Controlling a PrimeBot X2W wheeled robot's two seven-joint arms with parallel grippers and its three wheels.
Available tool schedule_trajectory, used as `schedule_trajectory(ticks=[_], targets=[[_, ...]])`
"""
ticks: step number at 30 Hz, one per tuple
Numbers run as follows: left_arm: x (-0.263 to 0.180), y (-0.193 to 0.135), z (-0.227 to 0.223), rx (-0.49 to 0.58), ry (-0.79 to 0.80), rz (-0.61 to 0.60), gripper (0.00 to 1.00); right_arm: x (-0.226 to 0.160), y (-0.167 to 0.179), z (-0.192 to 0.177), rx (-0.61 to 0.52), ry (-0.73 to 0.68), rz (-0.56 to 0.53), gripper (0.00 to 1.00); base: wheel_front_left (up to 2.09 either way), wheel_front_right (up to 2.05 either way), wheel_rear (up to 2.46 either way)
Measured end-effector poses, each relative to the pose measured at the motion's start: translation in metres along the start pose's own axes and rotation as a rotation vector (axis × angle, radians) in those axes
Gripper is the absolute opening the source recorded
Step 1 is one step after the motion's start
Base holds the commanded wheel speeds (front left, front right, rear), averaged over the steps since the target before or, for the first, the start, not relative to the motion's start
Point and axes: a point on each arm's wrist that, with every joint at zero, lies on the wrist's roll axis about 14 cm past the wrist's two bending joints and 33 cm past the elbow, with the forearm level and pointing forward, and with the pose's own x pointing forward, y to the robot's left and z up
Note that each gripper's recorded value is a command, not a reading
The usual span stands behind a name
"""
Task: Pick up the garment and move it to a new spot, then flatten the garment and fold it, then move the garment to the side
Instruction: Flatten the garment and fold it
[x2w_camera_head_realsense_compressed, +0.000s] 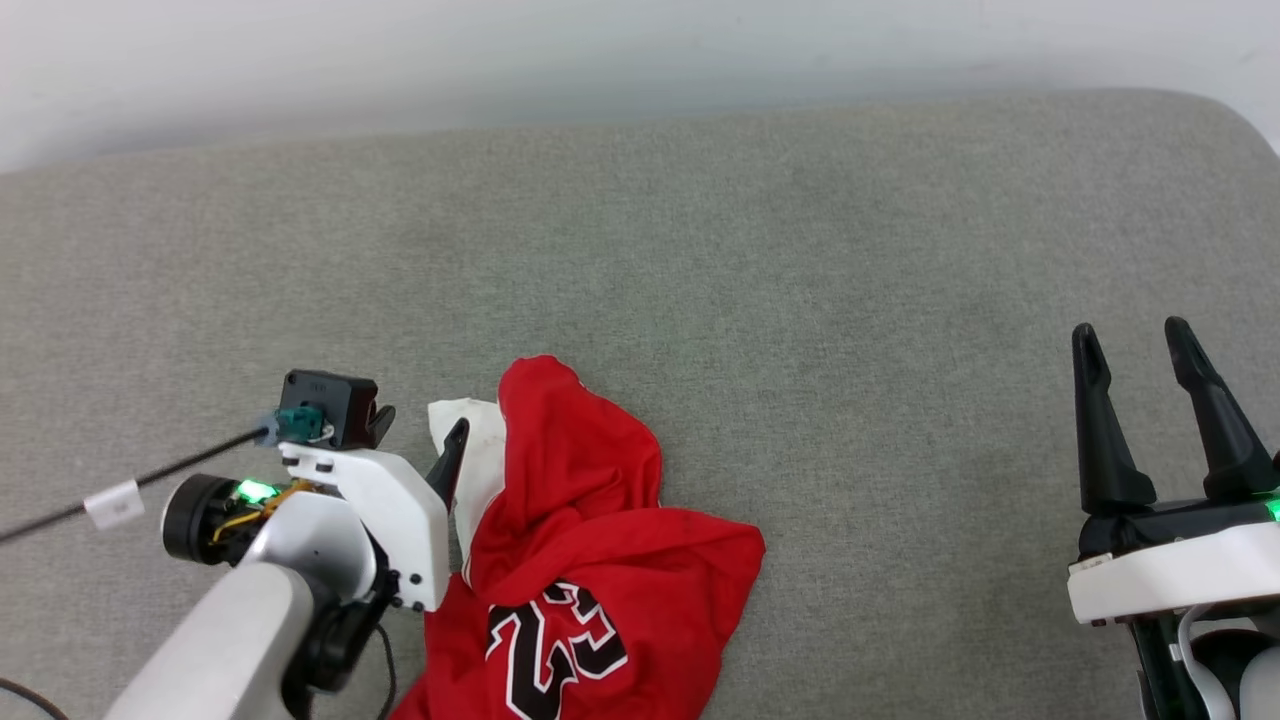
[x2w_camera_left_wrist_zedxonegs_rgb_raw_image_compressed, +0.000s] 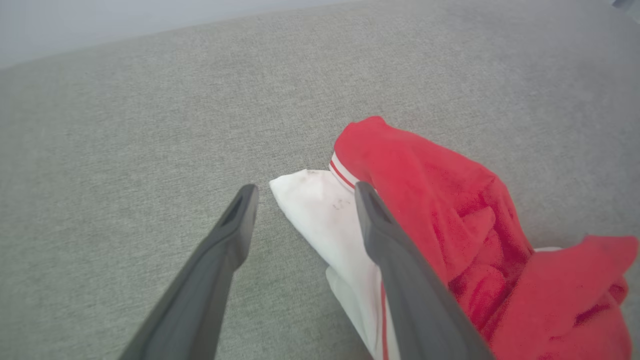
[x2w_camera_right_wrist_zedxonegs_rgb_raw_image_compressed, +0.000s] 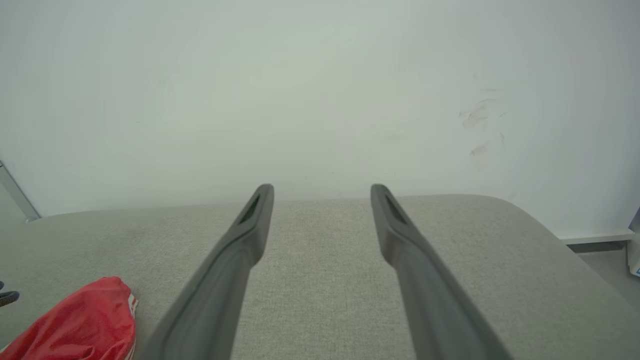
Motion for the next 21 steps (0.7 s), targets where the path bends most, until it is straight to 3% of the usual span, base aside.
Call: schedule_trajectory(ticks=[12, 13, 14, 15, 21], targets=[[0.032, 0.002, -0.077, 0.064, 0.503, -0.131, 1.0, 0.002, -0.023, -0.031, 0.027, 0.056, -0.07, 1.0, 0.0, 0.0, 0.0], [0.033, 0.002, -0.08, 0.076, 0.526, -0.137, 0.69, 0.002, -0.025, -0.032, 0.029, 0.056, -0.075, 1.0, 0.0, 0.0, 0.0], [0.034, 0.0, -0.081, 0.084, 0.541, -0.146, 0.25, 0.001, -0.026, -0.033, 0.028, 0.058, -0.08, 1.0, 0.0, 0.0, 0.0], [0.035, 0.0, -0.082, 0.09, 0.548, -0.15, 0.0, 0.001, -0.028, -0.035, 0.029, 0.064, -0.085, 1.0, 0.0, 0.0, 0.0], [0.037, 0.007, -0.06, 0.125, 0.422, -0.092, 0.0, 0.002, -0.03, -0.037, 0.029, 0.064, -0.092, 1.0, 0.0, 0.0, 0.0]])
